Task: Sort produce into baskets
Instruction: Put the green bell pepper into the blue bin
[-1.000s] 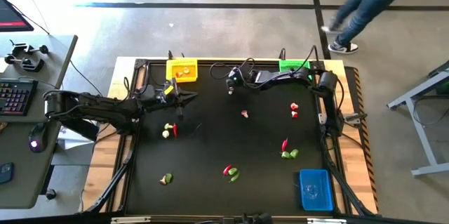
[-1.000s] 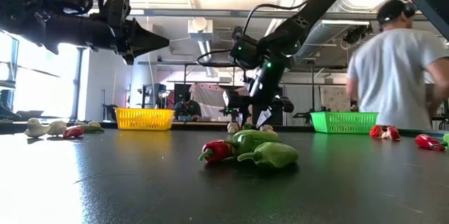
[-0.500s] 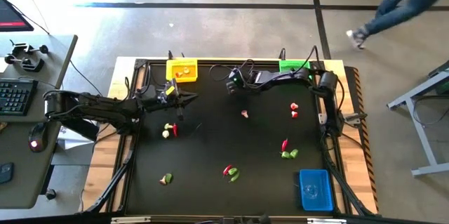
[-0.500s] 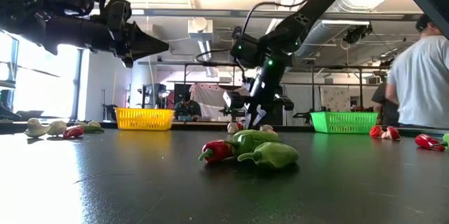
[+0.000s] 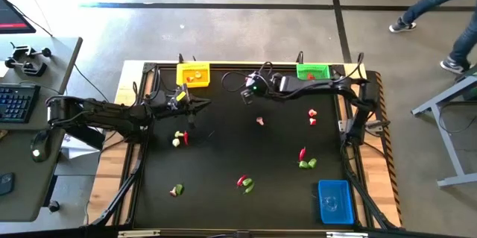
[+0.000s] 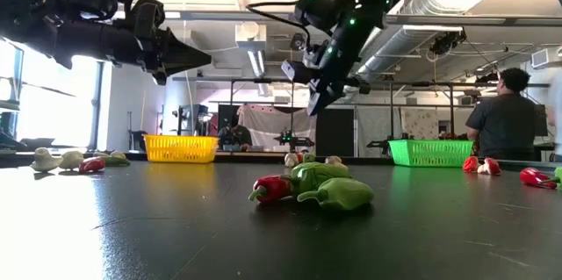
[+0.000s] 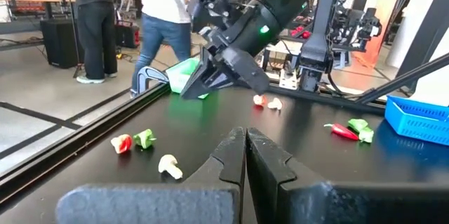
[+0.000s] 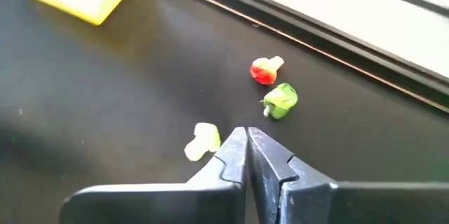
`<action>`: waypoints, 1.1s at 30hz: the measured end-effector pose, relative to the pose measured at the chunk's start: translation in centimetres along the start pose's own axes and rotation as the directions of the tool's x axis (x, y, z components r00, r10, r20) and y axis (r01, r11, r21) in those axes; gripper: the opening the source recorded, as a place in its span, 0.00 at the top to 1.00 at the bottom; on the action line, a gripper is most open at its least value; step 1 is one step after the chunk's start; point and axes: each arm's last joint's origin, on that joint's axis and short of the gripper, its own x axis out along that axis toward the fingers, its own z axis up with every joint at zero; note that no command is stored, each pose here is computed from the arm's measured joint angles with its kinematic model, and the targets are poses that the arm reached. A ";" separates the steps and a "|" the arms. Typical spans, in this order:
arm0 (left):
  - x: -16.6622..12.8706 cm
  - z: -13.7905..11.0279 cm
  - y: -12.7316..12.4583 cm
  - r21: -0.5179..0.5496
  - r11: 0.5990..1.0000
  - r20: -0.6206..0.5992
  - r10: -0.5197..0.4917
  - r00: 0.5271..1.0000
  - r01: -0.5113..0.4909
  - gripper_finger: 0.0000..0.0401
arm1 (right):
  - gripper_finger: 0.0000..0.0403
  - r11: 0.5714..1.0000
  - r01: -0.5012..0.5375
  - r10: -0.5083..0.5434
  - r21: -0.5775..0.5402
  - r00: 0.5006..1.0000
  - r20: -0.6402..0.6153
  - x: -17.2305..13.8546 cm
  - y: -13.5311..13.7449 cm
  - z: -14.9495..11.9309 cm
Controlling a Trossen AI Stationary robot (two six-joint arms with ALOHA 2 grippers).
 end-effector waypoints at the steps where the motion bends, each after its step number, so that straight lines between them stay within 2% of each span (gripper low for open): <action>1: 0.0 0.0 0.0 0.000 1.000 0.001 0.000 1.000 0.000 1.00 | 0.98 1.000 0.007 -0.007 0.021 1.000 0.001 0.1 -0.1 0.1; 5: 0.0 0.0 0.0 -0.004 1.000 0.001 0.002 1.000 -0.002 1.00 | 0.90 0.995 0.053 -0.052 0.084 0.998 -0.020 1.9 -0.8 -0.1; 10: 0.0 0.0 0.0 -0.007 1.000 0.000 0.003 1.000 -0.003 1.00 | 0.71 0.985 0.081 -0.079 0.152 0.997 -0.016 5.1 -1.4 -0.4; 14: 0.0 0.0 0.0 -0.008 1.000 0.000 0.003 1.000 -0.003 1.00 | 0.56 0.976 0.141 -0.143 0.168 0.990 0.003 7.4 -2.1 -0.8; 17: 0.0 0.0 0.0 -0.008 1.000 -0.001 0.003 1.000 -0.003 1.00 | 0.50 0.970 0.170 -0.171 0.175 0.985 -0.007 8.3 -2.7 -1.0; 21: 0.0 0.0 0.0 -0.007 1.000 0.000 0.012 1.000 -0.012 1.00 | 0.49 0.968 0.166 -0.166 0.186 0.986 -0.017 9.0 -3.1 -1.1; 27: 0.0 0.0 0.0 -0.007 1.000 -0.002 0.015 1.000 -0.015 1.00 | 0.52 0.975 0.101 -0.103 0.200 0.995 0.003 9.6 -2.6 -1.0; 33: 0.0 -0.1 0.1 -0.006 1.000 -0.005 0.017 1.000 -0.017 1.00 | 0.53 0.975 0.099 -0.102 0.201 0.995 0.005 9.6 -2.6 -1.0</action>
